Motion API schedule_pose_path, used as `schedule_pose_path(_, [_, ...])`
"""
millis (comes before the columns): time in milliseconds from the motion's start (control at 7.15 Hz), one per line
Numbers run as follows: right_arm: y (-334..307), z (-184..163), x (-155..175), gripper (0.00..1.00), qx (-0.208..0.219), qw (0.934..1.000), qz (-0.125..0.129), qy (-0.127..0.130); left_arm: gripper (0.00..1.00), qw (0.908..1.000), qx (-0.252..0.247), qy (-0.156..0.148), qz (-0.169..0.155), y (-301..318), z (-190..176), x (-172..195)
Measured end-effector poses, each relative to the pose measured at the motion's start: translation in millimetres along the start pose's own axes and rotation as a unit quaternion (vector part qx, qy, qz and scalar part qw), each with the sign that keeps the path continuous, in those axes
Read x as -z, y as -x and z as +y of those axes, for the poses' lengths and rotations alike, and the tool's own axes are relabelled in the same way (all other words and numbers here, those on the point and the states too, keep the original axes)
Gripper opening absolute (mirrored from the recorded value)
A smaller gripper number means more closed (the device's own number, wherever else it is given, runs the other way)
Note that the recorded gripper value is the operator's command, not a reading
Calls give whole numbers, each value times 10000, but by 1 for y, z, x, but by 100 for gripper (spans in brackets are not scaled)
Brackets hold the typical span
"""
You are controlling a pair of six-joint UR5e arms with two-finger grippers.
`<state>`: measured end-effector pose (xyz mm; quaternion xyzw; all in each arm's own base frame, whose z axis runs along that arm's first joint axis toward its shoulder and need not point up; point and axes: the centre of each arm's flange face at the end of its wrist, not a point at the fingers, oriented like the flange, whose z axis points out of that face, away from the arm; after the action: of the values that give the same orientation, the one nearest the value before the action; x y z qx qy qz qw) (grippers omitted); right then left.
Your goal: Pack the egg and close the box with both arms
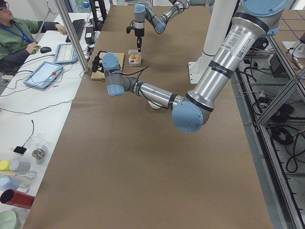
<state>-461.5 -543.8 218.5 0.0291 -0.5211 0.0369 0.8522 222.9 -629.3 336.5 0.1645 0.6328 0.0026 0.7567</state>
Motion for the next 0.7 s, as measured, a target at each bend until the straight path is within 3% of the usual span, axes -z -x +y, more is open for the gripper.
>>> schedule_pose_path(140, [-2, -8, 12, 0, -95, 10000, 3, -24, 1, 10000, 21, 1, -17, 4, 2, 1])
schedule_pose_path(559, [-48, -42, 49, 0, -189, 9989, 422, -61, 4, 10000, 38, 1, -30, 8, 6, 4])
schedule_pose_path(699, [-71, -53, 63, 0, -187, 9980, 588, -94, 13, 10000, 76, -16, -51, 14, 6, 13])
